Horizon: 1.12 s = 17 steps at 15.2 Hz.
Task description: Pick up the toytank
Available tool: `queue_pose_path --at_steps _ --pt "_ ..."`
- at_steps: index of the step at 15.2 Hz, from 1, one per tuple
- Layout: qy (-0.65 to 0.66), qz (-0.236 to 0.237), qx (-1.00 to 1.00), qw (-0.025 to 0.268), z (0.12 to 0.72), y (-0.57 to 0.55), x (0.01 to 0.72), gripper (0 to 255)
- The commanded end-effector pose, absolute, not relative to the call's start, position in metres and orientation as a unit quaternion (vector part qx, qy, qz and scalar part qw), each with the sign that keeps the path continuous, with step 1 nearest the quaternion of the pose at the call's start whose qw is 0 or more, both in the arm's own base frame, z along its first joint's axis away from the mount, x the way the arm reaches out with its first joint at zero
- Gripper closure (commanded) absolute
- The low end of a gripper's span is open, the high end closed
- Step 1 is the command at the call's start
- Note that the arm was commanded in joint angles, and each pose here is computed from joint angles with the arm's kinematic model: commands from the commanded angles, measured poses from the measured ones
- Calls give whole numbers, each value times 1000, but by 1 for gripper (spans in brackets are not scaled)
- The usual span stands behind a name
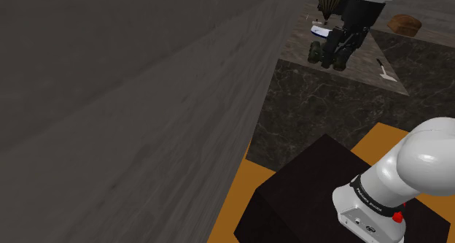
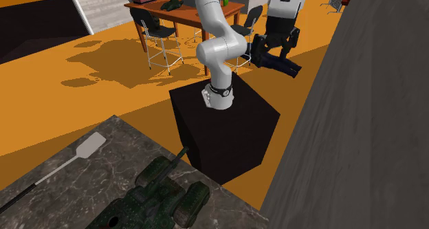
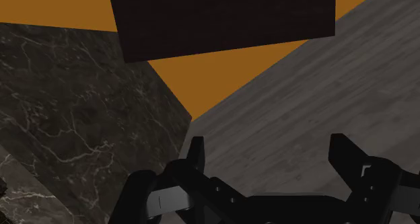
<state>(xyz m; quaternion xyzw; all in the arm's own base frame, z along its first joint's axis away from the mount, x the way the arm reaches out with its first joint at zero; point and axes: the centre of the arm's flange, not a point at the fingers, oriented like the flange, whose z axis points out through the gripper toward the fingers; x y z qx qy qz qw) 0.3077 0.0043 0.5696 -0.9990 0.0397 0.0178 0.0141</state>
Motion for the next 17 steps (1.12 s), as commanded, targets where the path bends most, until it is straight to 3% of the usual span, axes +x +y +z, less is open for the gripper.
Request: queue_pose_path --at_steps 1,17 --pt "40 18 -999 14 570 4 308 0" --pt "158 -4 -987 -20 537 -161 413 0"
